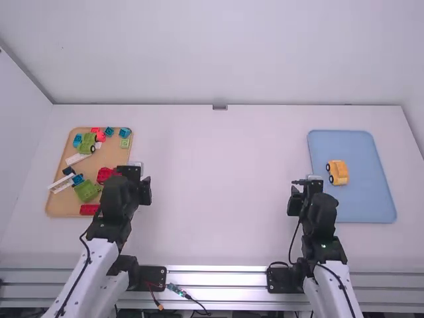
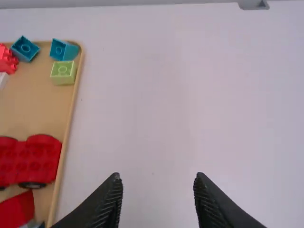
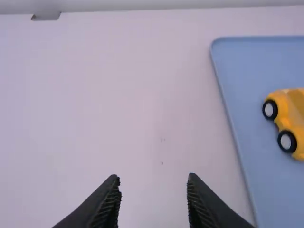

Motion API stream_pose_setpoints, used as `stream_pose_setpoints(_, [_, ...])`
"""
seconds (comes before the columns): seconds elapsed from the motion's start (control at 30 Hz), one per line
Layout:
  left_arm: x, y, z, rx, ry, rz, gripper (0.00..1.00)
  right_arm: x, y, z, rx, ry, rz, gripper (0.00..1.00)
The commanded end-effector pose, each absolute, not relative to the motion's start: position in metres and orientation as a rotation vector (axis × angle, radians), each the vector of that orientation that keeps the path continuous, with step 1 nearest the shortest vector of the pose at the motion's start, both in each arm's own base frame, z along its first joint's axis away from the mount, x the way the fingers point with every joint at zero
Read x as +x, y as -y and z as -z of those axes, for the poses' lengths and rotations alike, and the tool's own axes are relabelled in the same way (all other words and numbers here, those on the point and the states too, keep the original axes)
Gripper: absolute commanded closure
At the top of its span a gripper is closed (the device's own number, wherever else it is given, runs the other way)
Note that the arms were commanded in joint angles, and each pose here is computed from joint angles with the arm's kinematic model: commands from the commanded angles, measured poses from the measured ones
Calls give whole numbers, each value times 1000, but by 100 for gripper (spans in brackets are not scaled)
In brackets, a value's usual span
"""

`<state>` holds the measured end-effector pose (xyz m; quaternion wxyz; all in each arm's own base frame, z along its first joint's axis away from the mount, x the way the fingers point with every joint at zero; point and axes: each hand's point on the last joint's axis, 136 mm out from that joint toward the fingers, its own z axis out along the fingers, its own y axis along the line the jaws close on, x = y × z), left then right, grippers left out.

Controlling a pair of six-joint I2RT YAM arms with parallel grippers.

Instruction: Assemble lego blocks to make yellow taxi

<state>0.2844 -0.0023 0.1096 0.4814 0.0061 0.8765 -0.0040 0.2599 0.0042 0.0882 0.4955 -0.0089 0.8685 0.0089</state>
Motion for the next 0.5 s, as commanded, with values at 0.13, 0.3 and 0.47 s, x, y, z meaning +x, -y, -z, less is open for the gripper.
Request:
stream_pose_setpoints(0.13, [257,0,-77,0,-2137,0,75,240,-3,-53,-10,-2105,-17,77])
stream_pose_setpoints(0.3, [242,0,-54,0,-2137,0,86,244,-3,-70,-10,-2021,-16,86])
stream_pose_setpoints(0.47, [240,0,-55,0,-2086,0,95,247,-3,-88,-11,-1938,-16,95])
